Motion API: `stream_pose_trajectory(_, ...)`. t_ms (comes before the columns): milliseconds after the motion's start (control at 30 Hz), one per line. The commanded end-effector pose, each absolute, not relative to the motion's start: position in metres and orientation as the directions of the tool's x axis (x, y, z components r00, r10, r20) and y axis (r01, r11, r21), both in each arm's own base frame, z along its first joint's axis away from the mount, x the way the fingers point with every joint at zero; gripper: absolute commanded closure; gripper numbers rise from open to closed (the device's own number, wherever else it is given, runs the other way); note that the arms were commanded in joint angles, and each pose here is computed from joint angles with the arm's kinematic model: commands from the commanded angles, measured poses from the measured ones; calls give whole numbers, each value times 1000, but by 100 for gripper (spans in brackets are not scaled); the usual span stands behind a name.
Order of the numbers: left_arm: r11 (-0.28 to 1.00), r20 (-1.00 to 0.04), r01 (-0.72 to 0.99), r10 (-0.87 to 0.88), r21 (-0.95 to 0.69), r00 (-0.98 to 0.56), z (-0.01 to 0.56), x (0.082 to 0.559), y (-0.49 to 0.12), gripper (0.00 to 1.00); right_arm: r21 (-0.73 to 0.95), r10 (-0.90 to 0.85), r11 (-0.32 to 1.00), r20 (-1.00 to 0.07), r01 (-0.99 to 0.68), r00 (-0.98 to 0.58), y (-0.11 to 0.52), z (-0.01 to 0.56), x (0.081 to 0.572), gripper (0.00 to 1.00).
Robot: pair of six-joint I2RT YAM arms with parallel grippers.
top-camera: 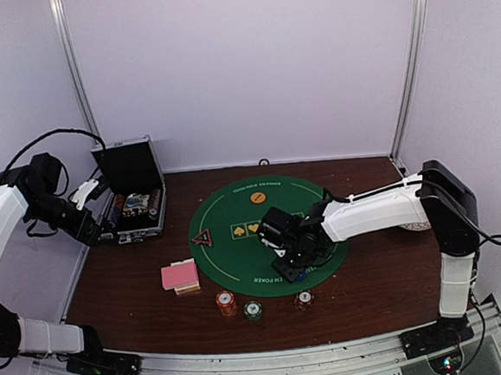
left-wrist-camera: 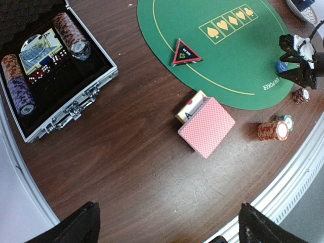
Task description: Distribute texas hold em gaming equipment
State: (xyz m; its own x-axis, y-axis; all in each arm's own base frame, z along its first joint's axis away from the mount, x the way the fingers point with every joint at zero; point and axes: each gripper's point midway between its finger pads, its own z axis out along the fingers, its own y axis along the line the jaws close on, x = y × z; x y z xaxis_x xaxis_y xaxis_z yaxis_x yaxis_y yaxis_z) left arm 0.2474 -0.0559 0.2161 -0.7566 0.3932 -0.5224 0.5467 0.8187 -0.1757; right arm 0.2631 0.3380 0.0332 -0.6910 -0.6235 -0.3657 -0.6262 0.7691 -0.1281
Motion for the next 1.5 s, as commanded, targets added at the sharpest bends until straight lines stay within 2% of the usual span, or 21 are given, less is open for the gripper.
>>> stream_pose_trajectory(0,815,-552,554,388,-168,-738,228,249,-57,3,-209,-645,760,-352,-615,-678,327,33,268,48)
stream_pose_trajectory(333,817,-552,553,390,-162,-737,228,250,-56,2,-236,-631,775,-322,-586,-705,301,22,258,52)
stream_pose_trajectory(500,818,-554,553,390,-158,-735,230,250,-56,2,-233,-608,794,-314,-561,-729,288,19,257,62)
stream_pose_trajectory(1067,818,-562,555,390,-153,-730,233,252,-56,2,-204,-520,853,-275,-479,-809,237,14,252,65)
stream_pose_trajectory(1200,818,-562,556,392,-149,-728,234,253,-55,2,-170,-509,861,-298,-479,-808,244,27,254,65)
stream_pose_trajectory(1467,816,-568,558,391,-150,-724,236,253,-56,2,-79,-459,880,-393,-467,-797,271,66,280,50)
